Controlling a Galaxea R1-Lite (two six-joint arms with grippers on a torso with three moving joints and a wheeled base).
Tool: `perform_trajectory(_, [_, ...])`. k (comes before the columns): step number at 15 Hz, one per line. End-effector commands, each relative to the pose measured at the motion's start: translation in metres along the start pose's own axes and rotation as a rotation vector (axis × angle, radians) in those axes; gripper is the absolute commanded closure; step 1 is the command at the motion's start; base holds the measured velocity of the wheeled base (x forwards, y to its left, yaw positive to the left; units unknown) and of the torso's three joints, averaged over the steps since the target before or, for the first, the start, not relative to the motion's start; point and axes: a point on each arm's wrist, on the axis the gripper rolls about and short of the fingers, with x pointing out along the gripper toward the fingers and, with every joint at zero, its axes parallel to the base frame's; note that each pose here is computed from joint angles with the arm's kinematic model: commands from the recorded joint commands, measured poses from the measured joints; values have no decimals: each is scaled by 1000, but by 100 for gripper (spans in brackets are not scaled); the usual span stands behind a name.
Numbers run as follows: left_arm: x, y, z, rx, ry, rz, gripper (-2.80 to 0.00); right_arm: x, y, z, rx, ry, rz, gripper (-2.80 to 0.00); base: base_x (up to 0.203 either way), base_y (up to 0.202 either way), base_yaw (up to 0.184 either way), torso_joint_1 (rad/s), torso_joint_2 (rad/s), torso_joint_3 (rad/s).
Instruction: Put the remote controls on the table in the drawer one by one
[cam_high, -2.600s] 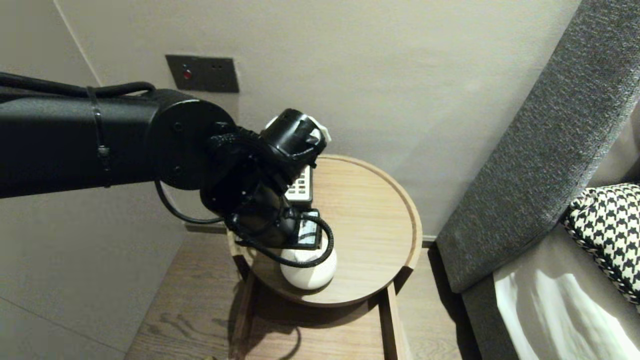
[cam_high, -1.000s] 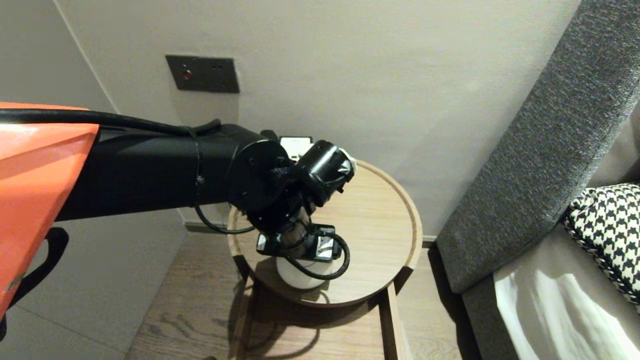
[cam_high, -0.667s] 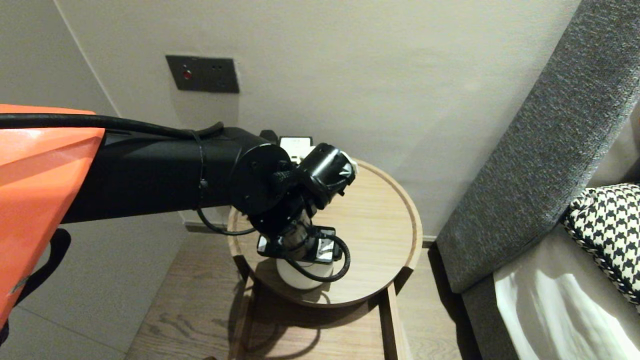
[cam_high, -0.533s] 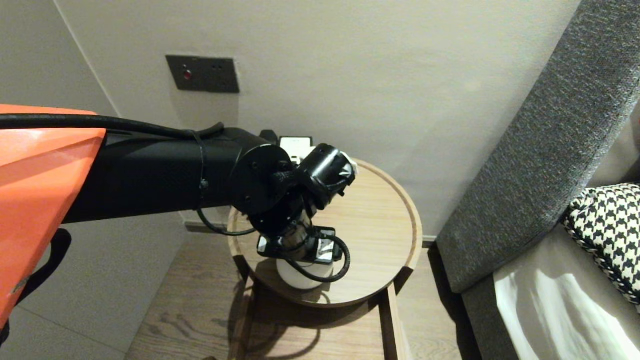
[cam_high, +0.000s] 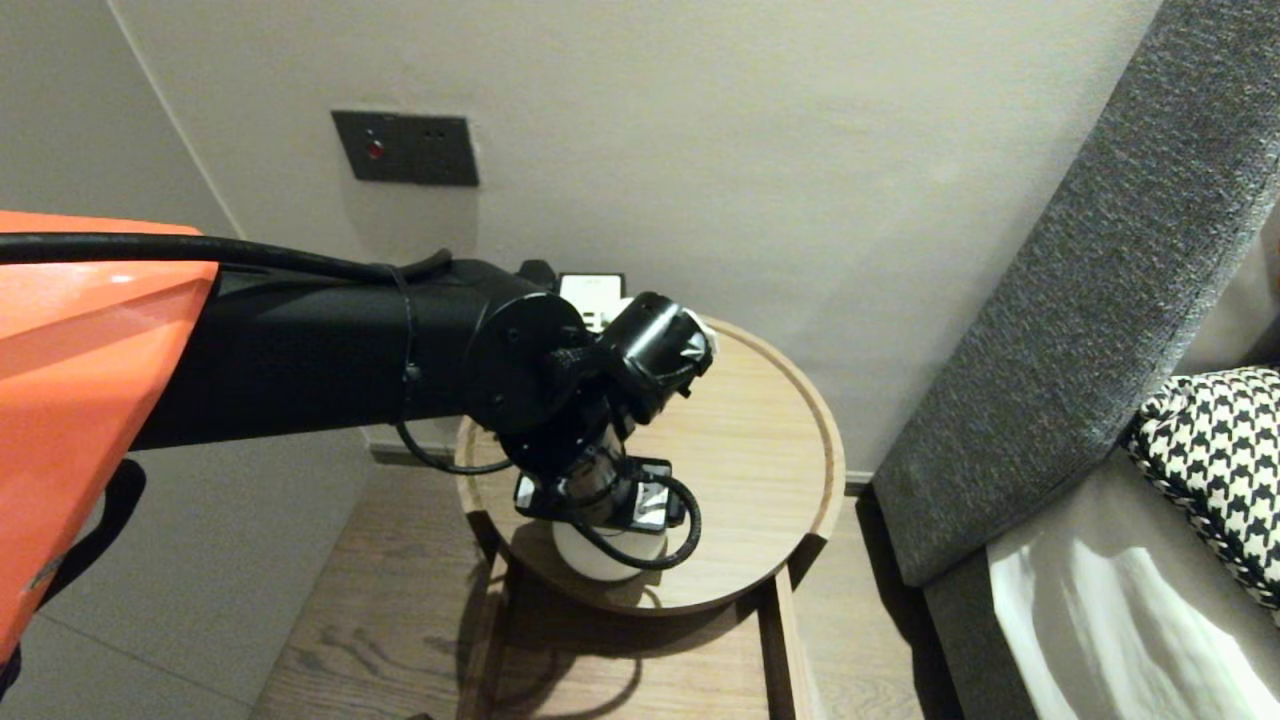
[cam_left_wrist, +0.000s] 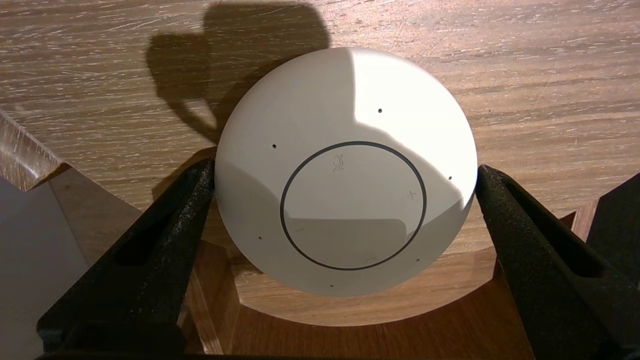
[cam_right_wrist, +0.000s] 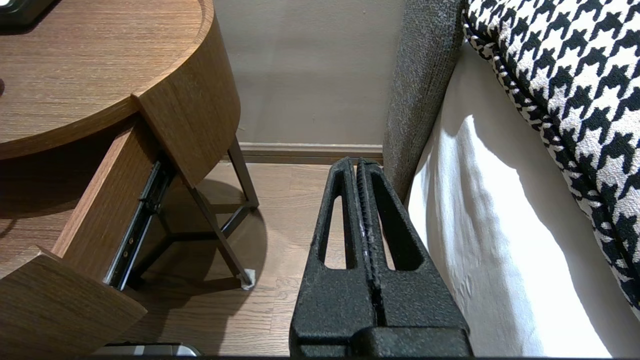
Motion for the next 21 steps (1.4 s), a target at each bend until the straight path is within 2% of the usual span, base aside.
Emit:
perform_trajectory(1, [1,0,-1,-2,4,4,-221,2,0,-11,0,39,-1,0,0,0,0,0,0,0])
perform_trajectory(2, [0,0,-1,-2,4,4,0,2,0,-11,0,39,-1,0,0,0,0,0,0,0])
perform_trajectory(11, [-9,1,2,-9,-17,-9,0,2,0,-11,0,39,-1,0,0,0,0,0,0,0])
perform_trajectory(17, [-26,3,8,-23,-63,-36,0,2,0,-11,0,39,-1,0,0,0,0,0,0,0])
perform_trajectory(21, [-40,5,4,-15,-67,-46,0,2,0,-11,0,39,-1,0,0,0,0,0,0,0])
